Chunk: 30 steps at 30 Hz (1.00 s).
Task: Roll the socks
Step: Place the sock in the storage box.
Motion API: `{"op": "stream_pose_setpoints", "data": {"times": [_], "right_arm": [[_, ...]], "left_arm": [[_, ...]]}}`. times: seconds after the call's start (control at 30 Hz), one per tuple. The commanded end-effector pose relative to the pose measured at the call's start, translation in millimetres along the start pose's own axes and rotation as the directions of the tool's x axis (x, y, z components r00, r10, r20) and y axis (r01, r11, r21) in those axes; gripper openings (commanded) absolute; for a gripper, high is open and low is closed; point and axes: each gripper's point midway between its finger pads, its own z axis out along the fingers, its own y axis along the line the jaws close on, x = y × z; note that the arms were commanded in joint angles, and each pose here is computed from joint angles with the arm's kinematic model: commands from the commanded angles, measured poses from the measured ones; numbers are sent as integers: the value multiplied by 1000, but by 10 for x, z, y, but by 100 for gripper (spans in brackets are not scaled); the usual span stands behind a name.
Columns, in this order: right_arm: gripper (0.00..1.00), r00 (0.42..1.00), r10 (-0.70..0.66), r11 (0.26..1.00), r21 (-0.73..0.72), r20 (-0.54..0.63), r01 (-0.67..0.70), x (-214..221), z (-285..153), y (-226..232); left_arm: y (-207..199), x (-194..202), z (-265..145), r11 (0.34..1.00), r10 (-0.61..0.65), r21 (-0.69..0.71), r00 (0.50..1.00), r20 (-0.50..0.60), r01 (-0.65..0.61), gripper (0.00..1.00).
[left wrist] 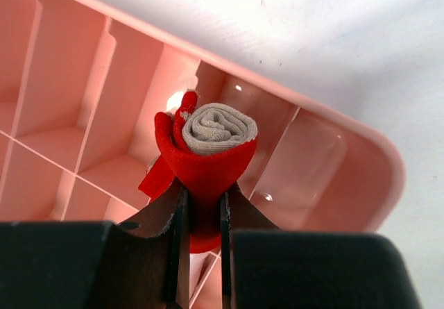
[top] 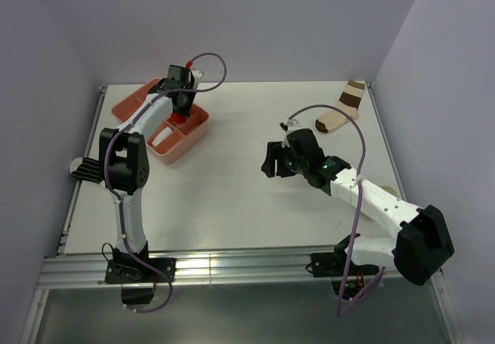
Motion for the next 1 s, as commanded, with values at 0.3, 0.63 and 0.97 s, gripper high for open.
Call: {"op": "stream_pose_setpoints", "data": {"times": [0.3, 0.63, 0.97], "right_arm": [[67, 998, -10, 999, -38, 56, 12, -270, 4, 84], [67, 999, -6, 999, -39, 36, 7, -227, 33, 43], [66, 1000, 2, 999, -40, 29, -1, -232, 62, 4]], "left_arm": [[-86, -441, -405, 1000, 15, 5, 990, 143, -16, 0], [-94, -176, -76, 998, -19, 57, 998, 54, 16, 0], [-127, -29, 87, 988, -62, 139, 998, -6, 63, 0]]}}
